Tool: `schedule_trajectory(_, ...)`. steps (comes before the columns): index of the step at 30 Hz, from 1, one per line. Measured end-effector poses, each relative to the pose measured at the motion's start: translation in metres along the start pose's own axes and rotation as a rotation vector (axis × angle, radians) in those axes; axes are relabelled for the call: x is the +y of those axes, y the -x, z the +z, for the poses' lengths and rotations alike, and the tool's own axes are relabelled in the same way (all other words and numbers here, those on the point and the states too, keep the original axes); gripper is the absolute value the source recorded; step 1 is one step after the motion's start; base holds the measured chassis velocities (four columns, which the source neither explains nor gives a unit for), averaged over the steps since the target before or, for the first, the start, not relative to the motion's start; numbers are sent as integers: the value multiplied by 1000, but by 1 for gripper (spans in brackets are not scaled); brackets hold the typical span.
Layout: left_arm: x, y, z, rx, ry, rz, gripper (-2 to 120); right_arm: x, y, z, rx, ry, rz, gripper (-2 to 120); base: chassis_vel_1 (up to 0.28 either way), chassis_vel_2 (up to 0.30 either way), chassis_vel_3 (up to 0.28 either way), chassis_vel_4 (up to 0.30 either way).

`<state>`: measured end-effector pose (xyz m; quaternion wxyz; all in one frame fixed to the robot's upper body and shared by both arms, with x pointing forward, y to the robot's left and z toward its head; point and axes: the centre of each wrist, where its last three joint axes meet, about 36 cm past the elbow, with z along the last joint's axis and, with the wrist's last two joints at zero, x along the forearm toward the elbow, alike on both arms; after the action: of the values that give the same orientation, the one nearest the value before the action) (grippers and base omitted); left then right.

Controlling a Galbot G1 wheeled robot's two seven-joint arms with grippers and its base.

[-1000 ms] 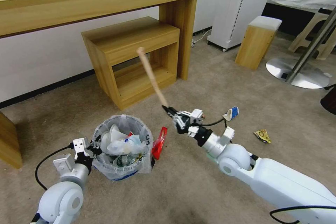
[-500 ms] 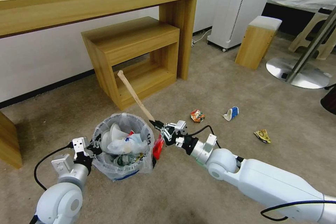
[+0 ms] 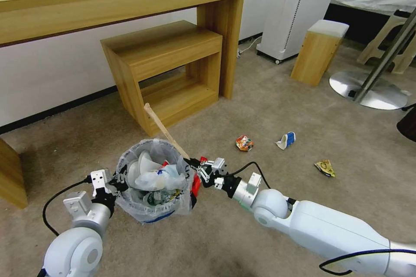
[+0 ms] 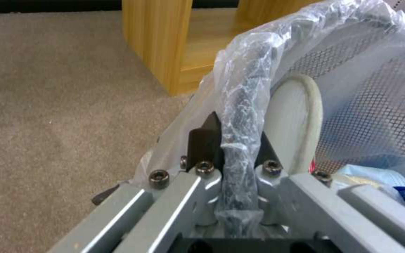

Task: Pick up the trash bin and place the garbage on the floor into it.

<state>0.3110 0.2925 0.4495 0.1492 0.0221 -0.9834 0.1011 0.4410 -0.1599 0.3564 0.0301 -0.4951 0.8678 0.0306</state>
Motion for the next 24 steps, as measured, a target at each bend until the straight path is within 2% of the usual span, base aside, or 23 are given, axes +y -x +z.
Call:
schedule_trajectory(12,-2,-2,-3,-3,5,9,2,8,5,3,-5,-15,-65,0,0,0,0,0)
schedule_trajectory(24,-5,-9,-7,5,16,24,2,-1,8,3,4,-56,-76,0,0,0,0,0)
